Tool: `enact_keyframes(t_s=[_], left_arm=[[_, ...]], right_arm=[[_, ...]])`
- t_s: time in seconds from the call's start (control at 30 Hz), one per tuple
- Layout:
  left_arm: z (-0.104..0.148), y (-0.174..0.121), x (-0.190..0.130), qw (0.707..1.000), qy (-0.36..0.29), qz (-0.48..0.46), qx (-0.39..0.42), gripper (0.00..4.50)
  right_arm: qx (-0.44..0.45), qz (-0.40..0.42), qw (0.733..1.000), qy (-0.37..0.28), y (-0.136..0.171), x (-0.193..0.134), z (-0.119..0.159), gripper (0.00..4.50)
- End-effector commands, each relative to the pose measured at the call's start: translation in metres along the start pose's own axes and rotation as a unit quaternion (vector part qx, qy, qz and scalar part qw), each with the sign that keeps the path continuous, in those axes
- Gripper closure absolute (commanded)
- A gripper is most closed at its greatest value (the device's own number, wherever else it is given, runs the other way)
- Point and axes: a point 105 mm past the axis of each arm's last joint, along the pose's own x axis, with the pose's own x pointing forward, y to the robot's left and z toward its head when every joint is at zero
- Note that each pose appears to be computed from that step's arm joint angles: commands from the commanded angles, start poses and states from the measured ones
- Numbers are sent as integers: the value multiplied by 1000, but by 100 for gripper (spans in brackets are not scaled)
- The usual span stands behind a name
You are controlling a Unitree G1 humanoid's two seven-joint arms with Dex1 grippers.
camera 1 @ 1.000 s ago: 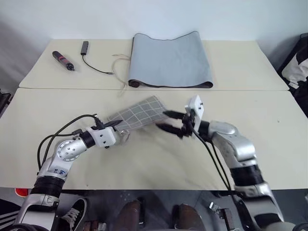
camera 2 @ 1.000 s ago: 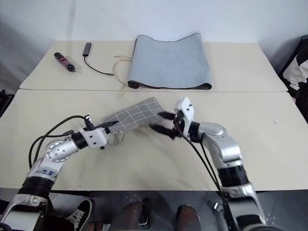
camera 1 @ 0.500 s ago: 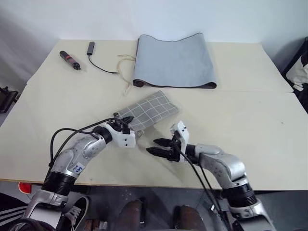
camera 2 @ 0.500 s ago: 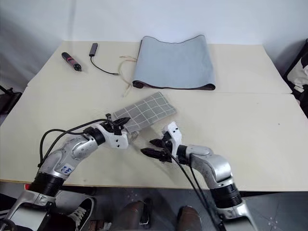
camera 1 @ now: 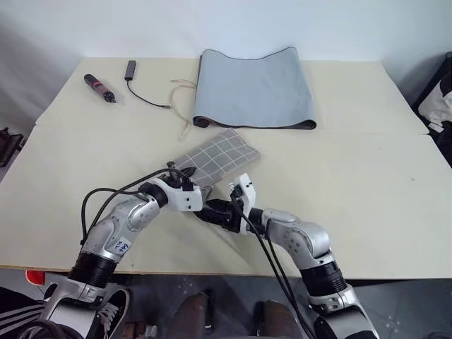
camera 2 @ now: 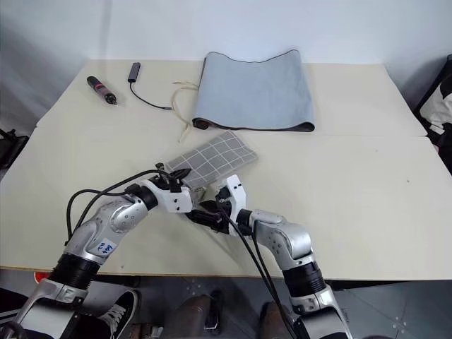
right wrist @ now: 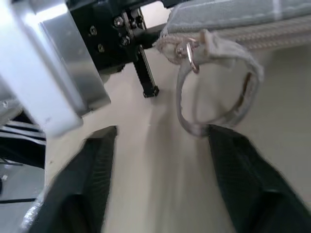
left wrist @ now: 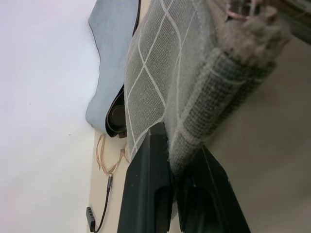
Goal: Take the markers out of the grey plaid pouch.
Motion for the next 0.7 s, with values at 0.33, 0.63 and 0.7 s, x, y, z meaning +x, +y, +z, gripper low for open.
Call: enact_keyframes(t_s=[0.33,0.63,0.7], left_arm=[[9,2,0,1000,-7,13,-20,450],[13,5,-23,992,-92,-20,-82,450],[8,11,-30,986,-106,-16,-125,450]], right_arm=[[10,18,999,-44,1,0,19,445],[-33,42,997,-48,-7,-40,37,445],[-35,54,997,-43,-10,-50,41,445]])
